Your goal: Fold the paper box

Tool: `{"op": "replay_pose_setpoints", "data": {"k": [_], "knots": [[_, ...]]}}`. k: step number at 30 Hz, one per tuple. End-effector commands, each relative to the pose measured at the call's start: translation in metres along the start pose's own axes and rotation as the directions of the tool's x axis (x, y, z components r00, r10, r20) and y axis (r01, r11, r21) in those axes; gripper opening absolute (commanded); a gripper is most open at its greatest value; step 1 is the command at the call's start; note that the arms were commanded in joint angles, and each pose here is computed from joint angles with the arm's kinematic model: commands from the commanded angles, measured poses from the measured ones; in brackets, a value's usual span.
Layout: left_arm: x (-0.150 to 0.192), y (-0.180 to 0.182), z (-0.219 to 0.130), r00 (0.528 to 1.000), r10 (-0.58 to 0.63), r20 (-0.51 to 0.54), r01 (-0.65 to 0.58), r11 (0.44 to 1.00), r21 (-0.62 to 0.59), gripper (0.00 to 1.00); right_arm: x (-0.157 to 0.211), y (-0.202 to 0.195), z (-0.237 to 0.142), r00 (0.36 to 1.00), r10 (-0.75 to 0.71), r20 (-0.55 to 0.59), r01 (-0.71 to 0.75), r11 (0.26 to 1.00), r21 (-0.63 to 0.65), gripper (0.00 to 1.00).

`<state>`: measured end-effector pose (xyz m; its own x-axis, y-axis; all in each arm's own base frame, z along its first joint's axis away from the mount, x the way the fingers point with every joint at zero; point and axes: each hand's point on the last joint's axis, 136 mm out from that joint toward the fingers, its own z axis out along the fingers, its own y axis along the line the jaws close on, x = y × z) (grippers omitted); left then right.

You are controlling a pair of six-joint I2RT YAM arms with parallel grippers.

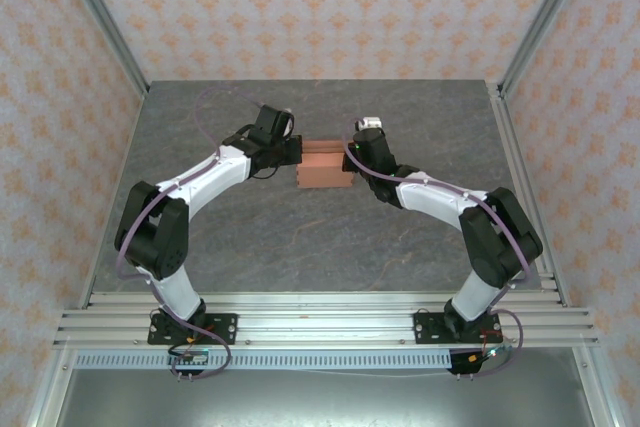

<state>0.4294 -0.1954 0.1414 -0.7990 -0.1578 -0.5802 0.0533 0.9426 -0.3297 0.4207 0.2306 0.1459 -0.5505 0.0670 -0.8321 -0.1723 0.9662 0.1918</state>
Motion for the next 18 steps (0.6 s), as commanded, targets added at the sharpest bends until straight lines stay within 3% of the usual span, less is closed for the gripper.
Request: {"op": "replay_pose_setpoints", "data": {"k": [1, 8, 18], "knots": [[-0.020, -0.024, -0.023, 0.998, -0.022, 0.053, 0.018, 0.997, 0.081, 0.00, 0.048, -0.002, 0.006, 0.985, -0.051, -0.164, 0.052, 0.999, 0.000, 0.00], [-0.017, -0.026, -0.020, 0.998, -0.041, 0.037, 0.038, 0.995, 0.095, 0.00, 0.048, -0.003, 0.006, 0.985, -0.053, -0.164, 0.053, 0.999, 0.000, 0.00], [0.004, -0.002, -0.008, 1.000, -0.018, 0.004, 0.018, 1.000, 0.004, 0.00, 0.048, -0.003, 0.006, 0.985, -0.054, -0.162, 0.055, 0.998, -0.001, 0.00]]}}
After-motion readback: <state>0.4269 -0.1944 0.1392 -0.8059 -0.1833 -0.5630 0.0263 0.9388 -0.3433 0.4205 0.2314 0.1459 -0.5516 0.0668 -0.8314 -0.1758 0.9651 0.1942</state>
